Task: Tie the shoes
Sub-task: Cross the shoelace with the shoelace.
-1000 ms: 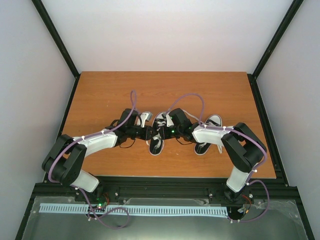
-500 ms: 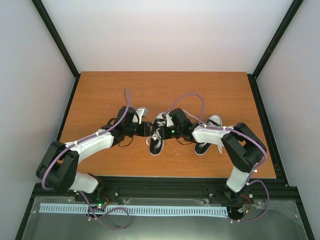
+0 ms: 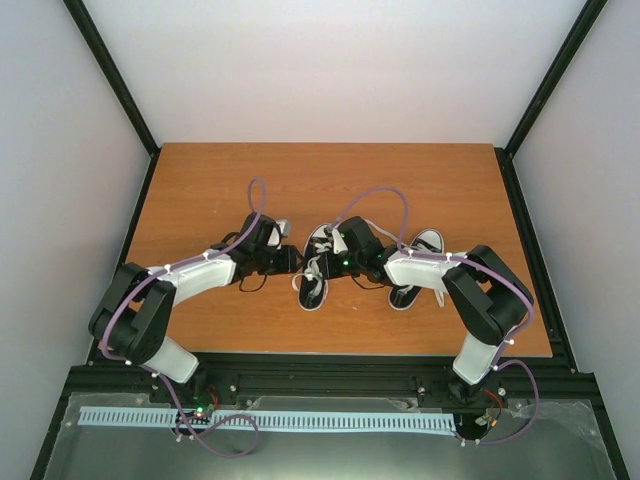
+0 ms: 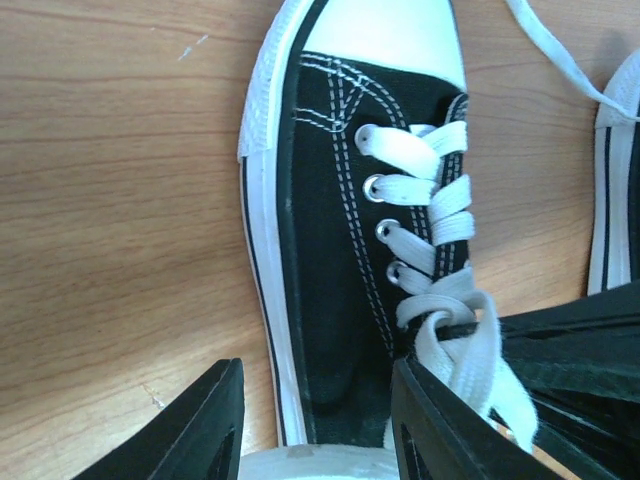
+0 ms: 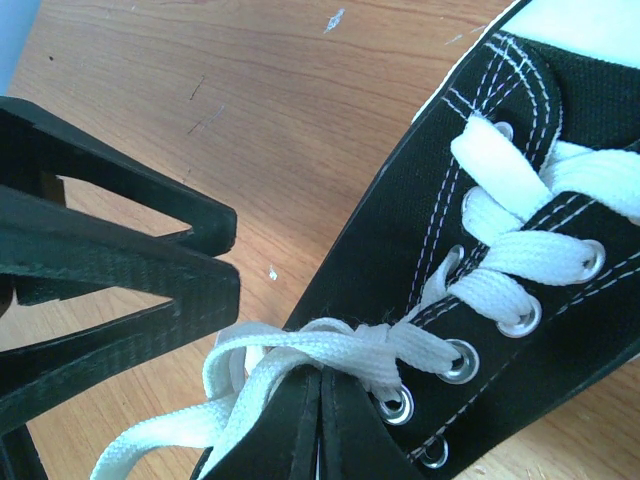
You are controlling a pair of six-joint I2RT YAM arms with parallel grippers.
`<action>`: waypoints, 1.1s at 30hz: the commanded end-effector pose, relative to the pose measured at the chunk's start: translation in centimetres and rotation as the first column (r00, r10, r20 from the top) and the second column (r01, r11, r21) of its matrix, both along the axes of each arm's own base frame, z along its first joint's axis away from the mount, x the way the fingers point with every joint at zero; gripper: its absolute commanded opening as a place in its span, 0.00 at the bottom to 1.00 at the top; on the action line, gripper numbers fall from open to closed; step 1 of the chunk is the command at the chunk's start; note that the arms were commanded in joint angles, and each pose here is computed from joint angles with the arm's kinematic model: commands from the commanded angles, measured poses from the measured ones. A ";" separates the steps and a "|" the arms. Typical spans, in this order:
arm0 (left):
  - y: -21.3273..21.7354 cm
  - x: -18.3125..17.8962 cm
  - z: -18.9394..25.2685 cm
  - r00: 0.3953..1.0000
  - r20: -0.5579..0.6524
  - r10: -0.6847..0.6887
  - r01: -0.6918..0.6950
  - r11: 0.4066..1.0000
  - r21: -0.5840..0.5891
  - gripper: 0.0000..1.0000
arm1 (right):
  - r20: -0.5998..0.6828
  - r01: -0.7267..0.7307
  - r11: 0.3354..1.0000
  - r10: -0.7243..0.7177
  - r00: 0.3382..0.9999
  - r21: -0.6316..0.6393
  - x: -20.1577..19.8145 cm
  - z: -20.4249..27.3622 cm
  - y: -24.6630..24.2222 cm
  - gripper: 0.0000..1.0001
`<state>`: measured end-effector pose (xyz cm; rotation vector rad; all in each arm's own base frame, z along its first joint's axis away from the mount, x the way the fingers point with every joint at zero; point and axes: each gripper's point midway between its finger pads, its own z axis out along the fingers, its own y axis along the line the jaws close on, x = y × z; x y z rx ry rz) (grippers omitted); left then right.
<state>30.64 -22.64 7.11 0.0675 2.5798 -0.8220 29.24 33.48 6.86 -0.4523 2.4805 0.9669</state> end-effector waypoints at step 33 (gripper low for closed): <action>-2.7 1.1 1.1 0.998 -0.004 -0.056 0.055 0.987 -0.152 0.42 | 0.004 0.003 1.000 -0.003 1.000 -0.007 0.1 -0.1 0.2 0.03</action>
